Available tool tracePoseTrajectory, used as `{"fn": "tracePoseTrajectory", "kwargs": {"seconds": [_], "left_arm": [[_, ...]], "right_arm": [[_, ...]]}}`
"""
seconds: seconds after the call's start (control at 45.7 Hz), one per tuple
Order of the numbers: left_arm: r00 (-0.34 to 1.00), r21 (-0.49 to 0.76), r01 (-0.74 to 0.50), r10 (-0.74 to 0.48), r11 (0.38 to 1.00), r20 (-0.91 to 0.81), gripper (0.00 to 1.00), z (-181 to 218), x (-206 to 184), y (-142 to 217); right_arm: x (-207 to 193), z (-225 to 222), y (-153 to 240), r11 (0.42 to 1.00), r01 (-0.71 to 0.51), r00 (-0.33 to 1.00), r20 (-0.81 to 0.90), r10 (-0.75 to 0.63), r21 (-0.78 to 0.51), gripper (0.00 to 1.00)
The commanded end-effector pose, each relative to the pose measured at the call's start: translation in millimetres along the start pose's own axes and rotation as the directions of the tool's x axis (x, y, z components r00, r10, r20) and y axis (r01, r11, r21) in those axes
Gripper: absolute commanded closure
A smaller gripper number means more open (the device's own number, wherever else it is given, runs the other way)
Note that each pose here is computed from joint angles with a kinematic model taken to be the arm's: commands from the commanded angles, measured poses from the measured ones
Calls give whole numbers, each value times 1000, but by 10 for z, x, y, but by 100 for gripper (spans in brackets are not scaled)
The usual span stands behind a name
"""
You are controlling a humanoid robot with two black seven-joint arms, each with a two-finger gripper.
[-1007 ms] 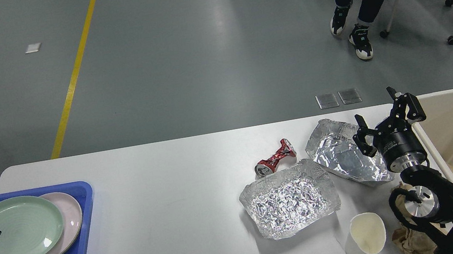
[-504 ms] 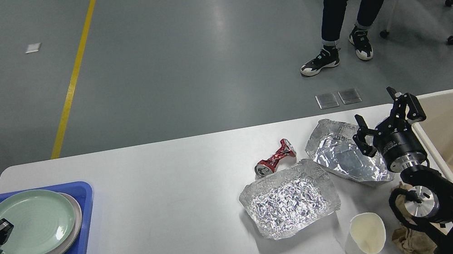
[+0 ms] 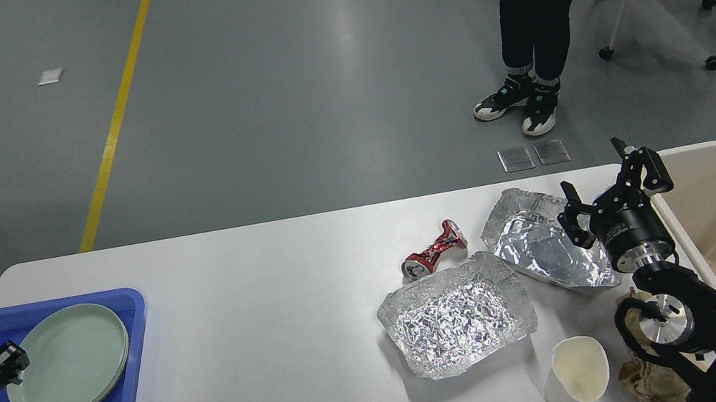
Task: Tidy desktop
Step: 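Release the green plate and raise the left gripper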
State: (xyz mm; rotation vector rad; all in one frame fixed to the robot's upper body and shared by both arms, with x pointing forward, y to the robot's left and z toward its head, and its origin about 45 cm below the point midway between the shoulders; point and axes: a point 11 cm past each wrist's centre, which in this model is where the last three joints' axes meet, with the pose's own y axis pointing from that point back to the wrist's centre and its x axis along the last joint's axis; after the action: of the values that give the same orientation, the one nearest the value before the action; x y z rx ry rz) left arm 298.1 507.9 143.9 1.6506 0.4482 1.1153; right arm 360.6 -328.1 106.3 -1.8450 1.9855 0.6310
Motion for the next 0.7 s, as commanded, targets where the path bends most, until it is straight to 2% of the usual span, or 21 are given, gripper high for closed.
{"fn": "tracePoseTrajectory", "kwargs": {"seconds": [0.0, 0.219, 0.307, 0.438, 0.569, 0.679], "left_arm": [[1000, 2, 8, -8, 1000, 1, 5, -6, -1, 7], [992, -10, 126, -126, 992, 21, 4, -18, -89, 47], [986, -19, 164, -164, 986, -11, 4, -128, -2, 103], [969, -212, 204, -227, 956, -92, 4, 227, 170, 359], [946, -426, 169, -267, 889, -183, 4, 639, 418, 706], [925, -539, 158, -315, 828, -213, 4, 906, 456, 874]], "right_arm": [[0, 1, 0, 1000, 0, 1000, 0, 0, -1, 0], [1, 0, 0, 1000, 0, 1000, 1, 0, 0, 0], [1, 1, 0, 1000, 0, 1000, 1, 0, 0, 0], [0, -1, 0, 1000, 0, 1000, 0, 0, 1, 0], [1, 0, 0, 1000, 0, 1000, 1, 0, 0, 0], [0, 1, 0, 1000, 0, 1000, 0, 0, -1, 0]]}}
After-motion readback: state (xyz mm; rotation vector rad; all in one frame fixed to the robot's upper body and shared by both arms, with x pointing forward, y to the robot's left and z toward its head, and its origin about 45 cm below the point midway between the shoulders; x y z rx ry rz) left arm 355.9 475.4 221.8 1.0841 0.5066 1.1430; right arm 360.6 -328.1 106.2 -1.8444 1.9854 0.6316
